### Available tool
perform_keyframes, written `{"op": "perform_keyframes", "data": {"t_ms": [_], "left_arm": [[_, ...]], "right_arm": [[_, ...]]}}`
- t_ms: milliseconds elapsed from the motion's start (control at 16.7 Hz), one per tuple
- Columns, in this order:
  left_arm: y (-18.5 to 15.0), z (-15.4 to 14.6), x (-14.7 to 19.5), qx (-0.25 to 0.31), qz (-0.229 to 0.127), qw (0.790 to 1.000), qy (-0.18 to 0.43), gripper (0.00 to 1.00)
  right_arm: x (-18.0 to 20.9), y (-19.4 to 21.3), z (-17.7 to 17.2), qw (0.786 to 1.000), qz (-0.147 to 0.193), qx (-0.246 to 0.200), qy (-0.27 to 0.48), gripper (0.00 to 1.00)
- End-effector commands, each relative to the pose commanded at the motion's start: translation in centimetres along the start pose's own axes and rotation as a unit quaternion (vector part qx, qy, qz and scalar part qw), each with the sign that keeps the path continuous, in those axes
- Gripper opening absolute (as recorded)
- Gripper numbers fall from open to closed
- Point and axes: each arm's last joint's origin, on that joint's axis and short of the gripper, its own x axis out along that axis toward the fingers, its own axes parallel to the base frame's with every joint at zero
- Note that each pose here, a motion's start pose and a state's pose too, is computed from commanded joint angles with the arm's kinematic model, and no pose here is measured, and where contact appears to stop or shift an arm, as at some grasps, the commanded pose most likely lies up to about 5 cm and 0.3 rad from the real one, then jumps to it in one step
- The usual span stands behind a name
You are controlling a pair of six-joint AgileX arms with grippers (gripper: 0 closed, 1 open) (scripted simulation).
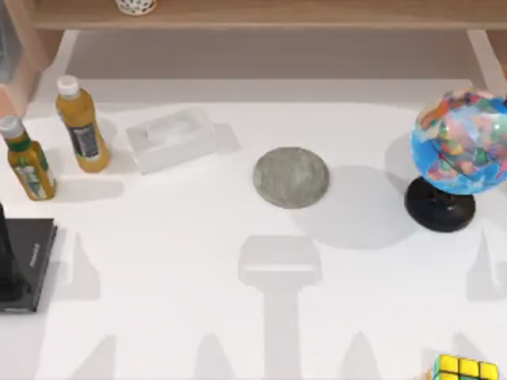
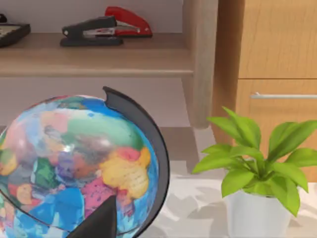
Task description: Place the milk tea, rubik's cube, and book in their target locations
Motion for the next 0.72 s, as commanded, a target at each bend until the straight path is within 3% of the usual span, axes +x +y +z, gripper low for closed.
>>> {"op": "perform_keyframes", "data": {"t_ms": [300, 540, 720], "left_arm": [[-0.1, 1.7, 0.1, -0.001, 0.002, 1.000, -0.014, 1.00], [-0.5, 6.6, 1.5, -0.004, 0.001, 0.999, -0.041, 1.00], [-1.3, 10.2, 4.9, -0.008, -0.001, 0.999, -0.038, 1.00]], "right_arm": [[0.0, 0.0, 0.0, 1.000, 0.000, 0.000, 0.000, 1.00], [0.0, 0.0, 0.0, 1.000, 0.000, 0.000, 0.000, 1.00], [0.0, 0.0, 0.0, 1.000, 0.000, 0.000, 0.000, 1.00]]}}
